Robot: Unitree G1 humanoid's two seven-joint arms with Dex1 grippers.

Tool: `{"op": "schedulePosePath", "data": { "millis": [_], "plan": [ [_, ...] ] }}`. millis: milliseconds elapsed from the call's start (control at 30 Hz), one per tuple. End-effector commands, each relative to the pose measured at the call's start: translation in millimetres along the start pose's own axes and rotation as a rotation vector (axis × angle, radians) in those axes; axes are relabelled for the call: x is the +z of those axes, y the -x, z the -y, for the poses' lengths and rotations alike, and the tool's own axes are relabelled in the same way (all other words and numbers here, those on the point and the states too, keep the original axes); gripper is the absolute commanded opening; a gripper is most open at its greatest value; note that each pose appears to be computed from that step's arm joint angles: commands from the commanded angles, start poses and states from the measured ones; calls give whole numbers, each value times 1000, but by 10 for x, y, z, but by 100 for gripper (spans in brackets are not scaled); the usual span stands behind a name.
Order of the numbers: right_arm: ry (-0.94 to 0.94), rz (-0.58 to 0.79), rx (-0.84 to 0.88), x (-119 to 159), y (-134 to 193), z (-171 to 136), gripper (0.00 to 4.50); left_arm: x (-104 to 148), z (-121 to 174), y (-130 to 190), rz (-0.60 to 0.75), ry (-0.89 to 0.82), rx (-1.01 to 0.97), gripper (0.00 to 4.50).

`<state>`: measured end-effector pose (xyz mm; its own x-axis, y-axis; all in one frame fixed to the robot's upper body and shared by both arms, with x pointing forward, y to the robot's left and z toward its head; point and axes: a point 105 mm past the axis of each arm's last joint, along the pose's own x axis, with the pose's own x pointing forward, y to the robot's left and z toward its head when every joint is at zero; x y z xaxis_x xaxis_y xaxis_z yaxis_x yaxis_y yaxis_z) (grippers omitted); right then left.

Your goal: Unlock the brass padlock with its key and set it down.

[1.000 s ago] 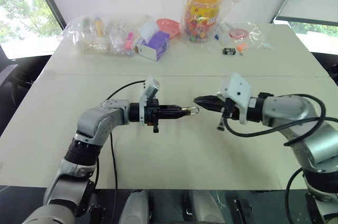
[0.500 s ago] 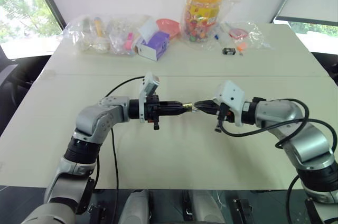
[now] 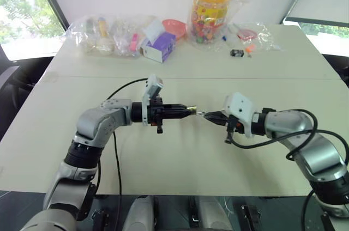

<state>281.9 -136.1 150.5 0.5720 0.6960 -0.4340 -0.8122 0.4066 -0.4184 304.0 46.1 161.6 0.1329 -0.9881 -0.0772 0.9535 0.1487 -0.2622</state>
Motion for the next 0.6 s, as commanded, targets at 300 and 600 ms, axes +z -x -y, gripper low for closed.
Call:
{"op": "schedulePosePath", "data": {
  "millis": [300,600],
  "plan": [
    [45,-6,-148,217,342,-81,5,-75,-285,-481,56,278,70,0],
    [45,-16,-178,253,315,-133,5,-204,-545,-708,-23,370,181,0]
  ]
}}
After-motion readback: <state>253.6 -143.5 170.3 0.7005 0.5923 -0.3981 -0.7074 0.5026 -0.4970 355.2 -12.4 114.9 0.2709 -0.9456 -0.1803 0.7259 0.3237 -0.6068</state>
